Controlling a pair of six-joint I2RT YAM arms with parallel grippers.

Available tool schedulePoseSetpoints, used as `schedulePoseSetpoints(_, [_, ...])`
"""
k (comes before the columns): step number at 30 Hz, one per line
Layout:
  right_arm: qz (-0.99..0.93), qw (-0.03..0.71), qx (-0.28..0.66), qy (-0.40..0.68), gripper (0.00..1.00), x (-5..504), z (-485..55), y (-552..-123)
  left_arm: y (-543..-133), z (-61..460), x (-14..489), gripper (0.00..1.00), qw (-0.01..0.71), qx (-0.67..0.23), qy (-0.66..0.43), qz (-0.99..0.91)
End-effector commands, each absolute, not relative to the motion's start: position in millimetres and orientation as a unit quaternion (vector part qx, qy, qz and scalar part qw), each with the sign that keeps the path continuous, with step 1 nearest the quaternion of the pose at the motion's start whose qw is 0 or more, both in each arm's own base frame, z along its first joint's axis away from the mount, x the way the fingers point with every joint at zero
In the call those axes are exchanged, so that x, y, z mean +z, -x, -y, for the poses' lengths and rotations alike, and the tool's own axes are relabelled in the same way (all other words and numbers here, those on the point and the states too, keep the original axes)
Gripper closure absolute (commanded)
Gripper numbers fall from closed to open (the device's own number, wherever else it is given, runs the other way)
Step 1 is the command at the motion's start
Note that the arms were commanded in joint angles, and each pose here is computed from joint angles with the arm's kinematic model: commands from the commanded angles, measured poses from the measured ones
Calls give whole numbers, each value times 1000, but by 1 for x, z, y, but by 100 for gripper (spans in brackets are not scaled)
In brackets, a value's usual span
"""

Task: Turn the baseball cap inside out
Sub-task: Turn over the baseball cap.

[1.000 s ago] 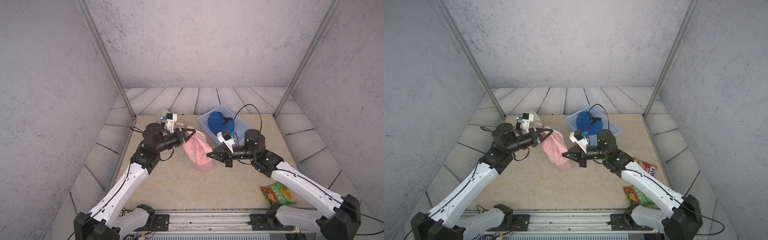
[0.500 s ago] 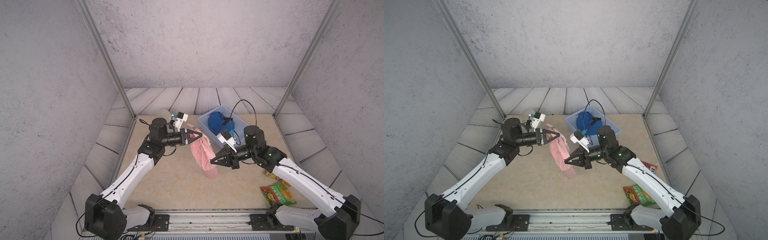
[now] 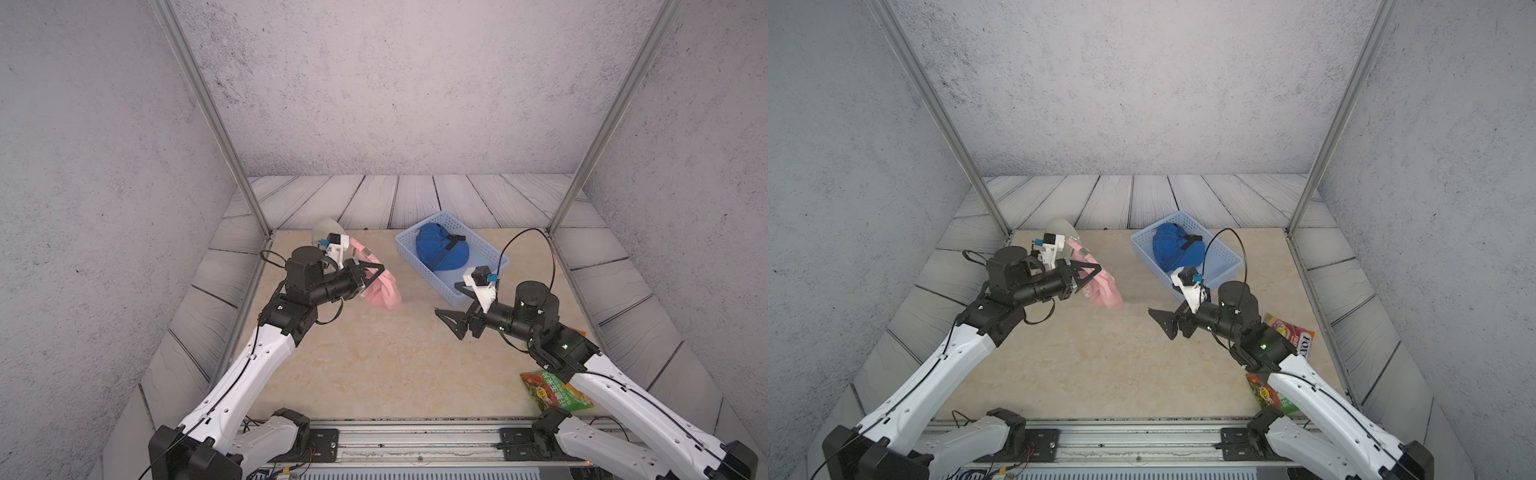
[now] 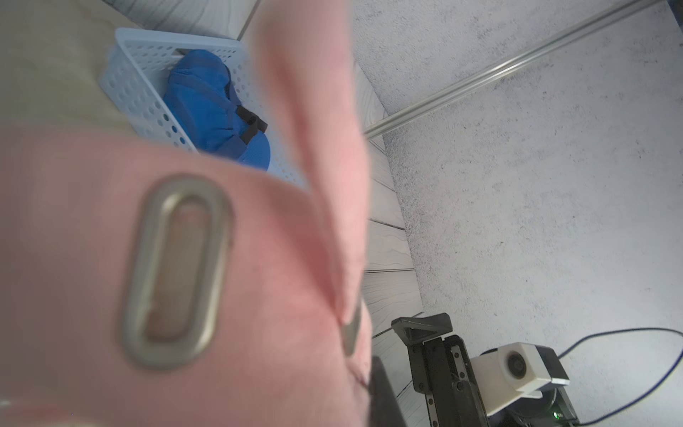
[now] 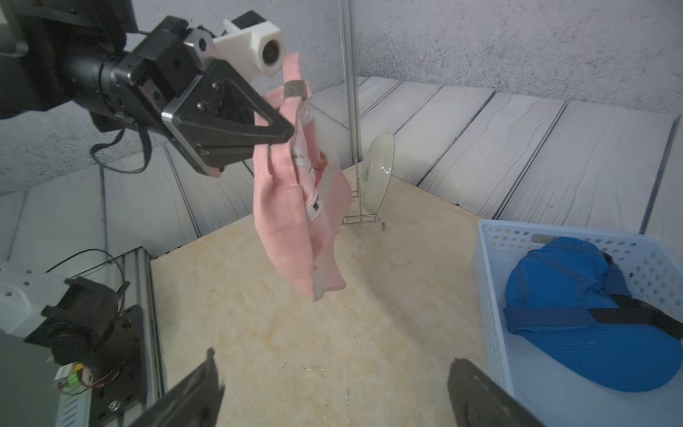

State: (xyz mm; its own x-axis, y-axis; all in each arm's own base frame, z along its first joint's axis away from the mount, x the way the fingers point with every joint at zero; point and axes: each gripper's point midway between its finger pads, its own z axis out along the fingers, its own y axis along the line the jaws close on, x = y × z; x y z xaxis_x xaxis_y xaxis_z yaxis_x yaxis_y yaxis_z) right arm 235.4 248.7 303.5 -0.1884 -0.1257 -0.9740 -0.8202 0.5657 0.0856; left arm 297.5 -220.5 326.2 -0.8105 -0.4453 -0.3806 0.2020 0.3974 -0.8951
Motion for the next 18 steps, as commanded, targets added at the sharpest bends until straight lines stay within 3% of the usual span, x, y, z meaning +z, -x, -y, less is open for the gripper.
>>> schedulePoseSetpoints(1, [-672, 612, 282, 307, 0, 333, -251, -252, -301, 214, 314, 100, 288, -525, 148, -787])
schedulePoseSetpoints(8, [-650, 634, 245, 339, 0, 345, -293, -247, -298, 226, 314, 100, 285, -527, 164, -784])
schedulePoseSetpoints(18, [-661, 616, 157, 399, 0, 317, -341, -254, -284, 246, 320, 100, 261, -538, 144, -788])
